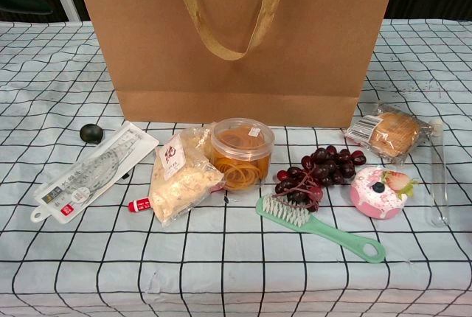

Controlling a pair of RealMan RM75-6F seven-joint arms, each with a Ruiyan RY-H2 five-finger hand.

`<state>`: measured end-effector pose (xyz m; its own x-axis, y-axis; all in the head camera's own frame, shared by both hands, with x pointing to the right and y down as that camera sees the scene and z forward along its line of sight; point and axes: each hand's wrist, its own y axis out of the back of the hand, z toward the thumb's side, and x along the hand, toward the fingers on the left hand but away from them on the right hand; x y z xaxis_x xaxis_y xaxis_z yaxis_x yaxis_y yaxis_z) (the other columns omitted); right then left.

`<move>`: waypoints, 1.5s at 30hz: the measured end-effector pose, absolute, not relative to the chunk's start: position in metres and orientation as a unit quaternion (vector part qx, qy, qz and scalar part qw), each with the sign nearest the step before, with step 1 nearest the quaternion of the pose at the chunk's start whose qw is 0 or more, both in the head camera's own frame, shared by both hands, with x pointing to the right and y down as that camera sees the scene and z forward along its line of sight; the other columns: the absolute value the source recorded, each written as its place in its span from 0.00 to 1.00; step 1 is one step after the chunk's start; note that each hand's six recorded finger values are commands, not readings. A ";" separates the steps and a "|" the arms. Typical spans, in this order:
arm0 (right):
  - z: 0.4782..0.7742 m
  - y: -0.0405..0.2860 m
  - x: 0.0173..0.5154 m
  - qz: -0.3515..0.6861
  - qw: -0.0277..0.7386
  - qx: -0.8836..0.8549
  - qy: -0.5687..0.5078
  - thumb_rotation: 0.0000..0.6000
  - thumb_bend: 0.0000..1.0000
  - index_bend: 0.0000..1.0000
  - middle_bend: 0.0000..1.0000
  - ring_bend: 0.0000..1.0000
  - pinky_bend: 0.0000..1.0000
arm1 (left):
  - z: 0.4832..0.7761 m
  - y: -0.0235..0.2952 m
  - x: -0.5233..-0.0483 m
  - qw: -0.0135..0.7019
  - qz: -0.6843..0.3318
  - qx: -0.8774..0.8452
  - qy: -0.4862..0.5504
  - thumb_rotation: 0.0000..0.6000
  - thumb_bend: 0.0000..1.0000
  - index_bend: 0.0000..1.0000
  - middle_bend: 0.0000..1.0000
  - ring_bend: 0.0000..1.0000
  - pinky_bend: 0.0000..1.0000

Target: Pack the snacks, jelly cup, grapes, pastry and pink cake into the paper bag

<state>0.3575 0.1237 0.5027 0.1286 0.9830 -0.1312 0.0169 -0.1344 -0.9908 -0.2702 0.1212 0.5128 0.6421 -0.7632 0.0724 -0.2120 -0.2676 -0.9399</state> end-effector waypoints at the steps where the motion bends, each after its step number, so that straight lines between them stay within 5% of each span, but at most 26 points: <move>1: 0.503 0.123 0.357 0.492 0.490 -0.570 -0.438 1.00 0.17 0.11 0.15 0.25 0.24 | 0.513 0.121 -0.270 0.510 -0.270 -0.749 0.326 1.00 0.08 0.12 0.14 0.01 0.07; 25: 0.506 0.132 0.356 0.501 0.489 -0.575 -0.424 1.00 0.17 0.11 0.15 0.25 0.24 | 0.530 0.136 -0.291 0.498 -0.292 -0.756 0.308 1.00 0.08 0.12 0.13 0.01 0.07; 34: 0.508 0.132 0.362 0.507 0.475 -0.574 -0.434 1.00 0.17 0.11 0.15 0.25 0.24 | 0.587 0.174 -0.325 0.469 -0.354 -0.772 0.241 1.00 0.06 0.11 0.11 0.01 0.07; 45: 0.515 0.139 0.366 0.509 0.470 -0.574 -0.436 1.00 0.17 0.11 0.15 0.25 0.24 | 0.656 0.213 -0.290 0.415 -0.363 -0.818 0.163 1.00 0.06 0.11 0.12 0.01 0.07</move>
